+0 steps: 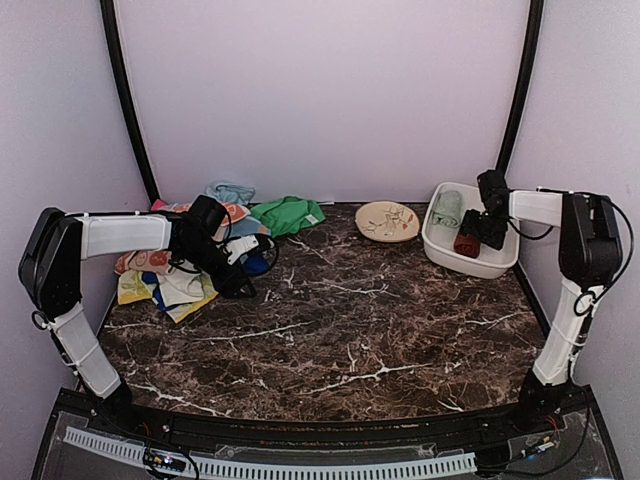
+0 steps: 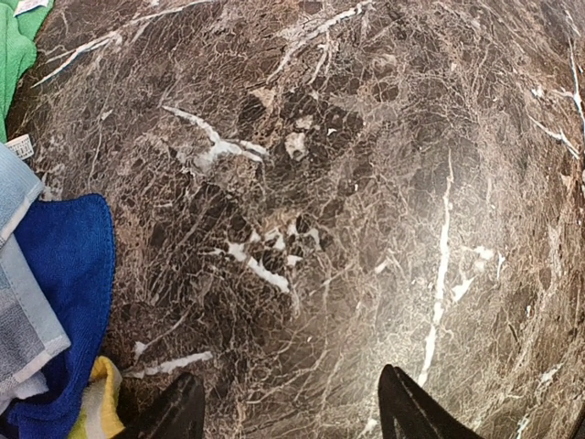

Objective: Roll the towels
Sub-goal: Place the towel in the storage box, then adjust the towel in the storage box.

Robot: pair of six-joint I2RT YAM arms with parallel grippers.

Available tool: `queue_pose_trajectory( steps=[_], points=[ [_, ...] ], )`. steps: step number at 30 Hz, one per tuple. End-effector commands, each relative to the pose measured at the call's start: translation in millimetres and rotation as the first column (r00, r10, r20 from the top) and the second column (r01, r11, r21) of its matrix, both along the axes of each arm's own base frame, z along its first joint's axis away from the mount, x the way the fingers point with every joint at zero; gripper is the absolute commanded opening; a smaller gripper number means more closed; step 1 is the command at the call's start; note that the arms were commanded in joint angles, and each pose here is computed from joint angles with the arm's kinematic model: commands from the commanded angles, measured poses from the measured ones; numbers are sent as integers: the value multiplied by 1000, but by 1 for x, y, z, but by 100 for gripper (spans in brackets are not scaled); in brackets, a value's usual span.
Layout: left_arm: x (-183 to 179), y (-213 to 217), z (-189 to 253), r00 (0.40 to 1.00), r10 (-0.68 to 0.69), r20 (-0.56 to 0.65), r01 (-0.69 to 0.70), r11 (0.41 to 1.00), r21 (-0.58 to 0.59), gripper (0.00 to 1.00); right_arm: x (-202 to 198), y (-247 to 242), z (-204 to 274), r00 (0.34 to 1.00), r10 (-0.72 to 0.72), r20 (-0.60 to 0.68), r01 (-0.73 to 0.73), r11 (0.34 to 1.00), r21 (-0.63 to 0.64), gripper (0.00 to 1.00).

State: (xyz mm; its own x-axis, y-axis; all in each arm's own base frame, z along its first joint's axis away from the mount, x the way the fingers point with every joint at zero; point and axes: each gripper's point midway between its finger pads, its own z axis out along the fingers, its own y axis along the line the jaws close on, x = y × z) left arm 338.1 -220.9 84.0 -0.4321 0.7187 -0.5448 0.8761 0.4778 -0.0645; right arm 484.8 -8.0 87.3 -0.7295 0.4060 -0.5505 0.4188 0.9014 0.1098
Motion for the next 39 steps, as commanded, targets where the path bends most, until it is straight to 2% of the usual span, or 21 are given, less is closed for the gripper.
queue_pose_trajectory(
  steps=[1,4,9,11,17,20,27,32,39],
  points=[
    [-3,2,8,1000,8,7,-7,1000,-13,67,-9,6,12,1000,-10,26,8,998,63,76],
    [-2,3,8,1000,9,10,-9,1000,-13,67,-21,14,1,1000,-22,16,20,993,114,70],
    [-1,3,9,1000,10,12,-10,1000,-7,67,-25,16,-11,999,-50,-5,50,988,149,49],
    [1,2,11,1000,10,15,-10,1000,-6,67,-25,14,-19,997,-68,-23,70,987,142,44],
    [0,4,12,1000,12,19,-12,1000,1,67,-17,-9,-20,985,-172,-3,172,983,58,43],
    [0,6,13,1000,14,22,-14,1000,8,67,-13,-27,-11,974,-225,12,225,974,-26,43],
    [-2,6,9,1000,18,15,-19,1000,9,66,-6,-58,-1,962,-274,1,269,946,-179,45],
    [0,5,5,1000,16,12,-16,1000,11,67,0,-67,-2,963,-271,7,267,946,-185,46],
    [3,3,3,1000,22,1,-22,1000,9,66,22,-52,-17,975,-222,16,222,970,-102,44]
  ],
)
